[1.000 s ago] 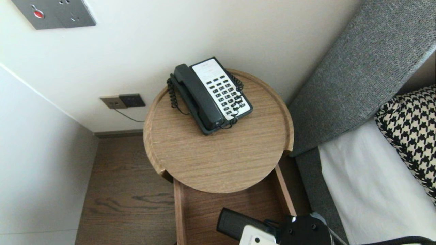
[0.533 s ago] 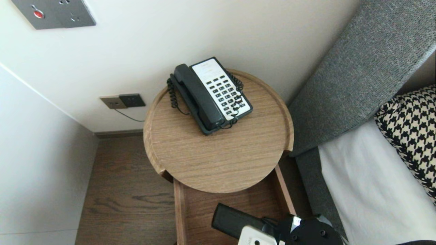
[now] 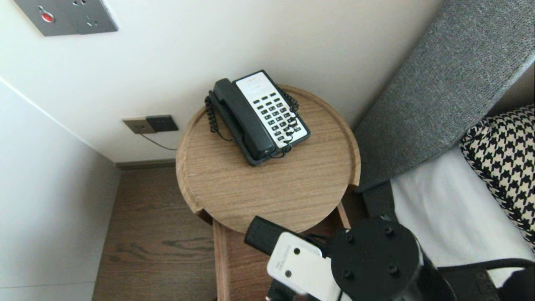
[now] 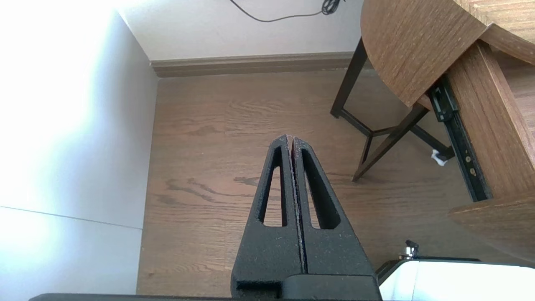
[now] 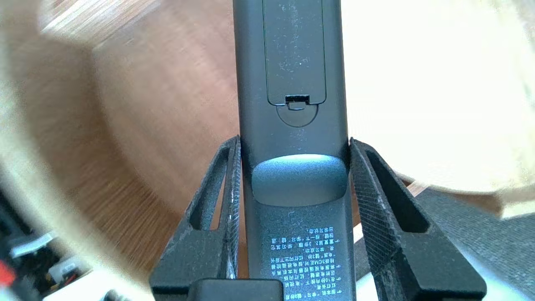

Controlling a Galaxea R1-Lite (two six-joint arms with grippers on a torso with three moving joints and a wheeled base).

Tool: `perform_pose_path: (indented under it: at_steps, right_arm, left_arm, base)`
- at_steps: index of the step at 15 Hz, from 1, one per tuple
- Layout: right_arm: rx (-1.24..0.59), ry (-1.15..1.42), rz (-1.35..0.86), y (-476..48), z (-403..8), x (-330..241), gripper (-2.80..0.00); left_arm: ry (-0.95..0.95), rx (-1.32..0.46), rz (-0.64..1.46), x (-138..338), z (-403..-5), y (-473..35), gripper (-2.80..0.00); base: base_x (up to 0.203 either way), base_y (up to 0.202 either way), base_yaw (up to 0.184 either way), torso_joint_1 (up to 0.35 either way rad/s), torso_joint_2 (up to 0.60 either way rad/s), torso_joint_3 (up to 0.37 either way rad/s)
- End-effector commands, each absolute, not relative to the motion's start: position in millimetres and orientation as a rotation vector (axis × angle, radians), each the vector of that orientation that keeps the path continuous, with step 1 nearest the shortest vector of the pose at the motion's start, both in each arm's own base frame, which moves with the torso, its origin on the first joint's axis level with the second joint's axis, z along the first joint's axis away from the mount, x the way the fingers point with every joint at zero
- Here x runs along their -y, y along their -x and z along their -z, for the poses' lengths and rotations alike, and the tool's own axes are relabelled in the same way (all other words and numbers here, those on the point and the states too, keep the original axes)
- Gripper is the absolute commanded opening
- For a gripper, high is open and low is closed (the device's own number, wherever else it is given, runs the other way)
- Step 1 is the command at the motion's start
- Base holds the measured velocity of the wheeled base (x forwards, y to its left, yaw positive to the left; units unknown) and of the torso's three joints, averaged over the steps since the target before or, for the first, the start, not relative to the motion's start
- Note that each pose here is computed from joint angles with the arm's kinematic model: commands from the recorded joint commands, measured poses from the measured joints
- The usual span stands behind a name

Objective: Take the remote control out of the drawer one by one and place them on the table

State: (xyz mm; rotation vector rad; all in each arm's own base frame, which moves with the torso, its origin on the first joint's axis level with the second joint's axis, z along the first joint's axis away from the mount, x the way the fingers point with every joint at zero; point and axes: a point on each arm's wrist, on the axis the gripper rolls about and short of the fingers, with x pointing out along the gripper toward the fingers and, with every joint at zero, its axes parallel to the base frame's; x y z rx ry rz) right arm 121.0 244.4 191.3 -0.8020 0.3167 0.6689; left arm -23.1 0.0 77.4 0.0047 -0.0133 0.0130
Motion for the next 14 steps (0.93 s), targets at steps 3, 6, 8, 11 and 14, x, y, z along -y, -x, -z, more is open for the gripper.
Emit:
perform_pose_path:
  at_steps: [3, 6, 8, 11, 14]
  right_arm:
    - [-0.314, 0.798, -0.615, -163.5, -194.4, -282.1, -2.8]
    - [-0.309, 0.794, -0.592, -191.8, -197.3, -304.9, -2.8]
    - [-0.31, 0.789, -0.577, -207.4, -206.2, -310.9, -2.8]
    - [-0.293, 0.772, -0.554, -226.2, -223.7, -319.9, -2.8]
    - [-0.296, 0.777, -0.554, -233.9, -227.7, -329.4, -2.8]
  left_arm:
    - [-0.005, 0.015, -0.014, 0.0, -77.4, 23.2, -2.8]
    - [-0.005, 0.015, -0.014, 0.0, -77.4, 23.2, -2.8]
    - [-0.005, 0.015, -0.014, 0.0, -77.4, 23.2, -2.8]
    - [-0.005, 0.015, -0.014, 0.0, -77.4, 23.2, -2.8]
    - [-0.005, 0.015, -0.014, 0.0, -77.4, 23.2, -2.8]
  base:
    - [0.0, 0.0, 0.0, 0.0, 0.0, 0.0]
    - [0.0, 0.0, 0.0, 0.0, 0.0, 0.0]
    - [0.0, 0.0, 0.0, 0.0, 0.0, 0.0]
    - [0.0, 0.0, 0.0, 0.0, 0.0, 0.0]
    - [0.0, 0.0, 0.0, 0.0, 0.0, 0.0]
